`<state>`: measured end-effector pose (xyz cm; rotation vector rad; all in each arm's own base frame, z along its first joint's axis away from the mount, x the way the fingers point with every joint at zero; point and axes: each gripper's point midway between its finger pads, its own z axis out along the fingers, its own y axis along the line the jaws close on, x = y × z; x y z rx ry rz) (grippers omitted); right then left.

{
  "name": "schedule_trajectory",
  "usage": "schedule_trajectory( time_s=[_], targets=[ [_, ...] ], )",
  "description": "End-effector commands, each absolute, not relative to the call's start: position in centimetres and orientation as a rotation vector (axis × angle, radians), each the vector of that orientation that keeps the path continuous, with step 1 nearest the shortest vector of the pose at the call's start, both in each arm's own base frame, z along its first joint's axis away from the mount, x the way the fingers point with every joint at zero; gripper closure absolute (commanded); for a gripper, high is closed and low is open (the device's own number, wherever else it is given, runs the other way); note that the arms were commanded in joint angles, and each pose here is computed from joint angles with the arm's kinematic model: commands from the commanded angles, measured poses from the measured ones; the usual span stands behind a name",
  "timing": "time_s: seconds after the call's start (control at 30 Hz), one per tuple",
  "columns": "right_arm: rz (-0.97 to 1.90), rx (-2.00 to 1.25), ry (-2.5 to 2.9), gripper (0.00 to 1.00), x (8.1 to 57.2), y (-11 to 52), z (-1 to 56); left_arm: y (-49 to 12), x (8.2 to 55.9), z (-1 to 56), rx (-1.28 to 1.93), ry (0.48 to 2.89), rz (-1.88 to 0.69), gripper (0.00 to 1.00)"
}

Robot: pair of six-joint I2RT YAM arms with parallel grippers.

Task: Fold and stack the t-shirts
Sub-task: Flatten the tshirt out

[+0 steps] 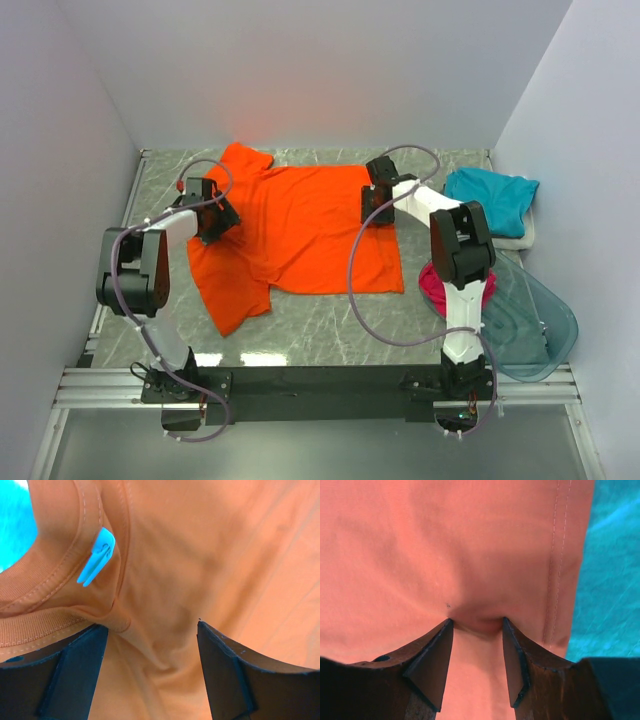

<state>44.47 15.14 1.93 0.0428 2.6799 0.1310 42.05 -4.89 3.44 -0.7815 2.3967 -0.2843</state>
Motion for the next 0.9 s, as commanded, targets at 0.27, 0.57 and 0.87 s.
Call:
schedule_trajectory(
  time_s=[0.27,0.57,0.87],
  targets=[
    [0.146,0.032,2.764,0.49,47.3,14.4,1.2,-4.8,46.4,2.9,-0.727,2.436,-0.29,0.22],
    [0.313,-0.058,2.673,0.47,49.4,16.6,4.4,-4.5,47.8,10.9,-0.667,2.216,-0.244,0.22],
    [0.491,-0.073,2.421,0.42,46.2,17.4,13.6,-6.1,34.5,15.6,-0.792,2.03,-0.08,0.2]
  ],
)
